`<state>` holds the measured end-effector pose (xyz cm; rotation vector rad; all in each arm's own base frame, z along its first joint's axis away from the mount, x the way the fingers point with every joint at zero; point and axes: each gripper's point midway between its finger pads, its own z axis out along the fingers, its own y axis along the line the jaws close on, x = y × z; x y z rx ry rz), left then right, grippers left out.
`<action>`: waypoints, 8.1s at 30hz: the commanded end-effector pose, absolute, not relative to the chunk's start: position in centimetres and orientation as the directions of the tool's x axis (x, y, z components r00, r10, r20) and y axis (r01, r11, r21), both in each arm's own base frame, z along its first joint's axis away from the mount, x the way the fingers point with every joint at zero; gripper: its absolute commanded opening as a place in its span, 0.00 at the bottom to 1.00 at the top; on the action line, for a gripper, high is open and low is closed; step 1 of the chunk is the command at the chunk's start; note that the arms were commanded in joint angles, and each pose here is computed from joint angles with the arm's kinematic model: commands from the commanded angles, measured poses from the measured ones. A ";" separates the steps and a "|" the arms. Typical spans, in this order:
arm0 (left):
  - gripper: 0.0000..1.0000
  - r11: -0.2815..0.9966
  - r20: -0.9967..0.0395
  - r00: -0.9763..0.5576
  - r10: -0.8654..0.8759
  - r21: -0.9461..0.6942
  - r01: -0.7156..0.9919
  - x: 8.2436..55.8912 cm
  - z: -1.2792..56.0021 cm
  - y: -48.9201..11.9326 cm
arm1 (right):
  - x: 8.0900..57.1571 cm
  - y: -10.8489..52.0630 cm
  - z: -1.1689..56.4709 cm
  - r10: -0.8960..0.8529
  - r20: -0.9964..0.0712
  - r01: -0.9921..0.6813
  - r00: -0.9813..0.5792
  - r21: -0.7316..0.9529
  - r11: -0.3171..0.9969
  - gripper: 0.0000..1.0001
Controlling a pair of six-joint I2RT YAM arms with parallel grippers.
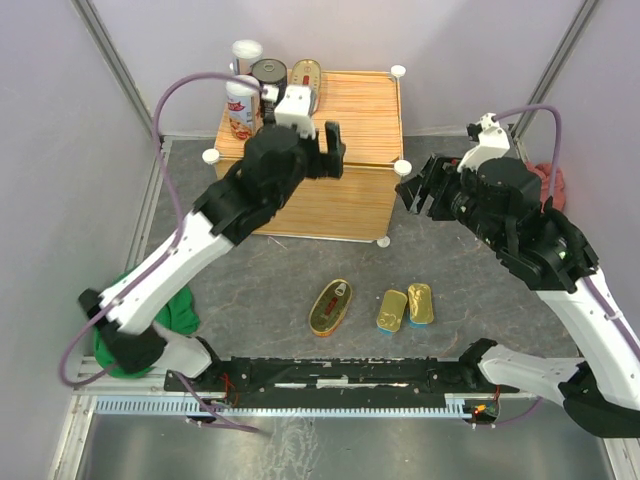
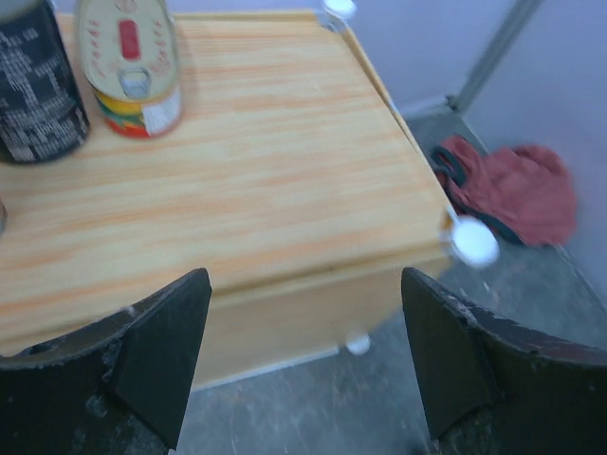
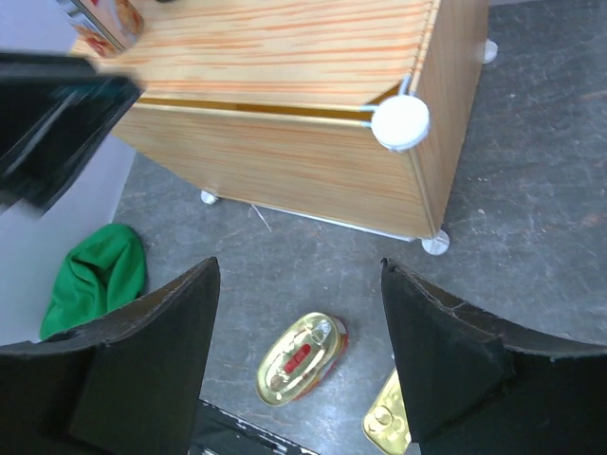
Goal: Place and organize the canned foods onto the counter
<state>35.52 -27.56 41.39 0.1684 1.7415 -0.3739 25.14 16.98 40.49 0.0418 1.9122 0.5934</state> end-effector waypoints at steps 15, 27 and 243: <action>0.88 0.790 -0.864 -0.486 0.133 -0.205 0.579 15.8 24.9 -29.7 | 22.3 12.3 33.6 0.234 -0.841 -0.102 -0.489 0.322 0.941 0.77; 0.89 0.825 -0.744 -0.629 0.225 -0.198 0.529 13.3 13.6 -29.1 | 20.4 10.7 29.8 0.255 -0.806 -0.039 -0.534 0.324 0.945 0.78; 0.58 0.992 -0.861 -0.499 0.099 0.046 0.117 42.1 37.3 -21.3 | 21.5 13.0 32.9 0.258 -0.826 -0.138 -0.501 0.371 0.918 0.79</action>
